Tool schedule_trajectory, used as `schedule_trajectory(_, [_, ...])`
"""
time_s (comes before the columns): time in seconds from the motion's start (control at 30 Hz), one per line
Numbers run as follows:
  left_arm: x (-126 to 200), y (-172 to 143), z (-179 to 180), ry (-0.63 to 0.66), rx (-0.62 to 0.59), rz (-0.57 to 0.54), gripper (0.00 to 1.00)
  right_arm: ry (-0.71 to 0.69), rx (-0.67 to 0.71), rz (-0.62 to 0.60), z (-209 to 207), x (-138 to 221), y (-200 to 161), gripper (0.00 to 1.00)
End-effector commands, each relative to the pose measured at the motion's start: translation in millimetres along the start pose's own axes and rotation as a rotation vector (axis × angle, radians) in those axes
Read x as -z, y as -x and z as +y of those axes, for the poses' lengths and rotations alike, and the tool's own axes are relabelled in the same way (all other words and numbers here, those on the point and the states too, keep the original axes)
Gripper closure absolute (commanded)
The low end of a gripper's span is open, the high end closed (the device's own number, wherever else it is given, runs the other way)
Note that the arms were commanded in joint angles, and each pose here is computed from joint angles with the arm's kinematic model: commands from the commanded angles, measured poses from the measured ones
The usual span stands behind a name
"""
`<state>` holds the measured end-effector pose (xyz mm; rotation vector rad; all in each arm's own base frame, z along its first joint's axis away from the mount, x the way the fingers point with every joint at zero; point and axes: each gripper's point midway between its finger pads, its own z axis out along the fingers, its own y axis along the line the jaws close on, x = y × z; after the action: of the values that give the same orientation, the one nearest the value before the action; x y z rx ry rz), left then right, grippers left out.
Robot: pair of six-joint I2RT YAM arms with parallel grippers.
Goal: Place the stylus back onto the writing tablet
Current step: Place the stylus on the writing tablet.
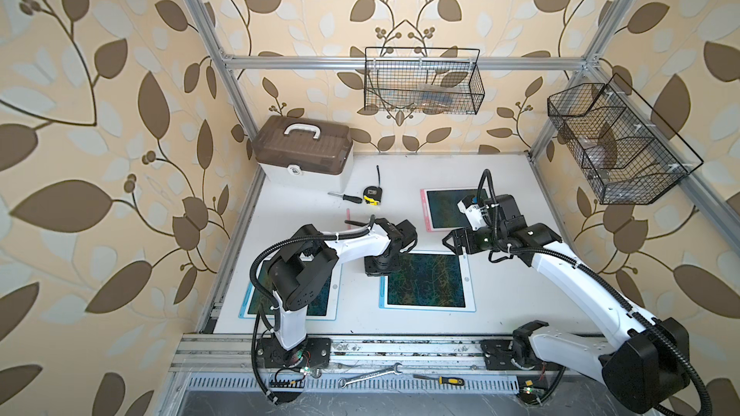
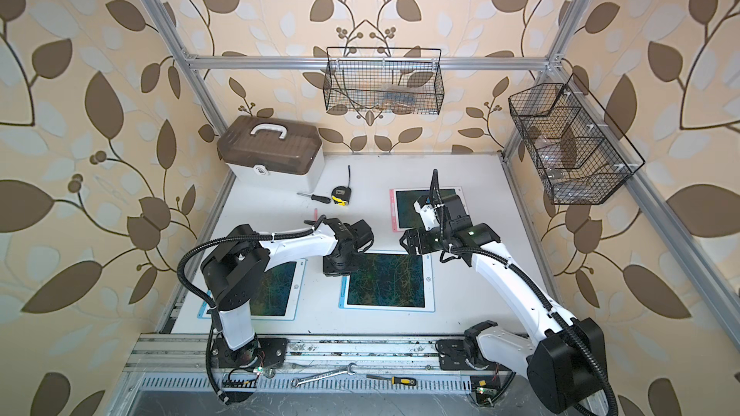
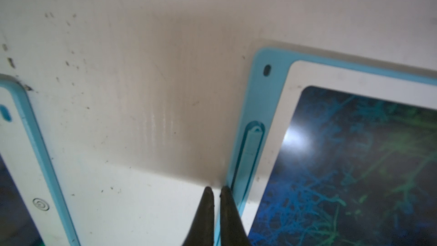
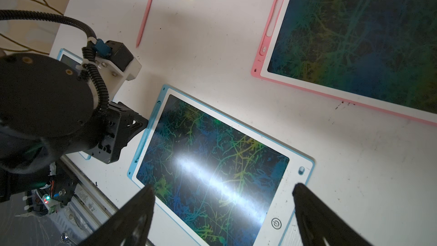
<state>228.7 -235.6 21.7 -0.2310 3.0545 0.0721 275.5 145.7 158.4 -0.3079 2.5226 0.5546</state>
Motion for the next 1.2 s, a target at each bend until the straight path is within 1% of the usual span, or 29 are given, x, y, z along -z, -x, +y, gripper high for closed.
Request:
schedule_trajectory(0.0, [8.1, -2.1, -1.0, 0.008, -0.017, -0.014, 0.9, 0.011, 0.029, -0.018, 4.8, 4.5, 5.1, 0.09])
schedule_trajectory(0.3, [13.4, 1.5, 4.7, 0.03, -0.002, -0.039, 0.9, 0.013, 0.029, -0.018, 5.1, 4.2, 5.3, 0.09])
schedule_trajectory(0.47, [19.1, 4.2, 4.2, 0.021, 0.006, -0.055, 0.9, 0.013, 0.029, -0.018, 5.3, 4.5, 5.0, 0.09])
schedule_trajectory(0.63, [21.2, 3.4, -2.6, -0.017, 0.011, -0.057, 0.87, 0.014, 0.029, -0.016, 5.4, 3.7, 5.0, 0.09])
schedule_trajectory(0.8, [24.6, 2.4, -3.4, -0.015, 0.003, -0.063, 0.83, 0.014, 0.029, -0.016, 5.4, 3.6, 4.9, 0.09])
schedule_trajectory(1.17, [30.7, 3.4, 2.1, 0.0, 0.004, -0.082, 0.83, 0.013, 0.029, -0.008, 5.4, 1.8, 4.9, 0.09])
